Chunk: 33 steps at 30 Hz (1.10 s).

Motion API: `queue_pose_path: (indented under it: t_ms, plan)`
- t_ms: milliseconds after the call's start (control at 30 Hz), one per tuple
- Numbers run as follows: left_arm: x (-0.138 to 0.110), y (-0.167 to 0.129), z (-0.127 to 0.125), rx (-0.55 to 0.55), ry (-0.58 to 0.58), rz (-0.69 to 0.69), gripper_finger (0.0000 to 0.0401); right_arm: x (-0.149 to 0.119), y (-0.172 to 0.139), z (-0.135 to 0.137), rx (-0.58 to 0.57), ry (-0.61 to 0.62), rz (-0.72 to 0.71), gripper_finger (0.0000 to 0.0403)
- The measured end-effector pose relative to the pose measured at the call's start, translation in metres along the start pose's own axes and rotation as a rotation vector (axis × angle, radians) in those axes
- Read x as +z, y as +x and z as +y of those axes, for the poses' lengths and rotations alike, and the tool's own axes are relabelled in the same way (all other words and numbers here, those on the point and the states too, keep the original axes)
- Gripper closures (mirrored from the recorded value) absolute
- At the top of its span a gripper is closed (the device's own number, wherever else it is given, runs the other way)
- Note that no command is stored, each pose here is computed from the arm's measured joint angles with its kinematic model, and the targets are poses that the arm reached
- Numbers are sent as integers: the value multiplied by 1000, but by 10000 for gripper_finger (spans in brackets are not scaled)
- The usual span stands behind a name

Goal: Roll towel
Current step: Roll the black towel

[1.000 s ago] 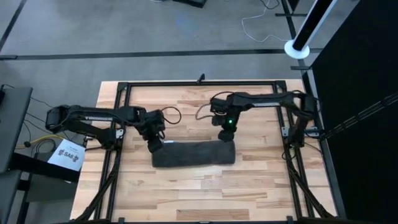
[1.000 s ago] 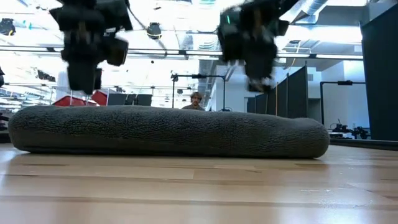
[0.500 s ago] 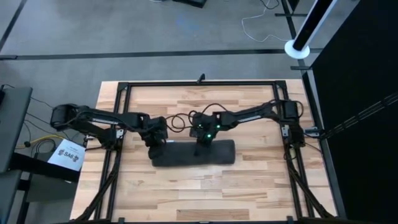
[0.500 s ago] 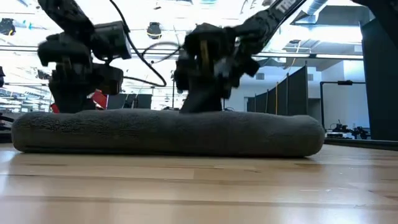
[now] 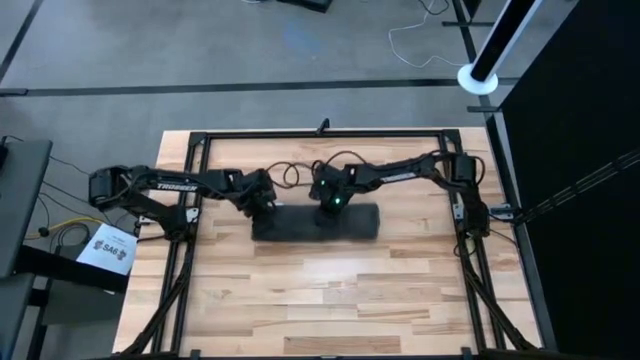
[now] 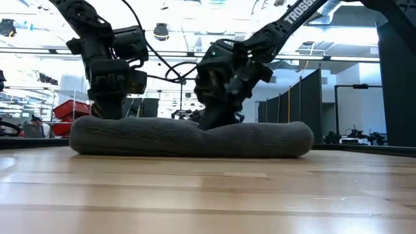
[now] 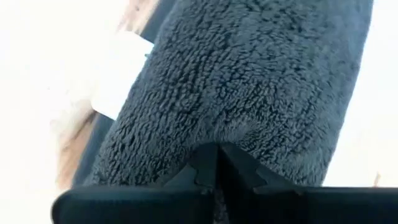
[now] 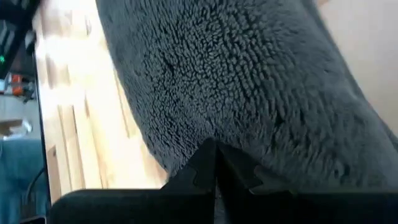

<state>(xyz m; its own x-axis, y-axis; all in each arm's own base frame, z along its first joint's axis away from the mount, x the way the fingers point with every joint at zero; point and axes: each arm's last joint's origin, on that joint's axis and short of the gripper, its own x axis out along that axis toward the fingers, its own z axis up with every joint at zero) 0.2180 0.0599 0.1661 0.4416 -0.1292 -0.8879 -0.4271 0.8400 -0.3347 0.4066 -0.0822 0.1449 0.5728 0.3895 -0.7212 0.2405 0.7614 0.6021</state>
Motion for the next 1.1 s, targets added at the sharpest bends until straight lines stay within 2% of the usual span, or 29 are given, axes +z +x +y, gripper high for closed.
queue_pose_path:
  t_ms: [133,333,500,733,867,1100]
  plan:
    - [7,-12,2,18,15,-14,401,5,-15,9,12,-20,-40,403]
    - [14,-34,-6,14,26,-51,401,3,-19,23,20,-51,-51,403]
    - [11,-41,-9,9,26,-54,401,0,-18,16,-41,-34,-61,403]
    - [0,-46,-11,24,8,20,401,-17,-20,-8,-184,131,12,403]
    - [-2,-56,-14,22,8,-17,401,-26,-20,-5,-243,164,72,403]
    - [-7,-75,-18,1,-9,-103,401,-29,-19,1,-290,258,54,403]
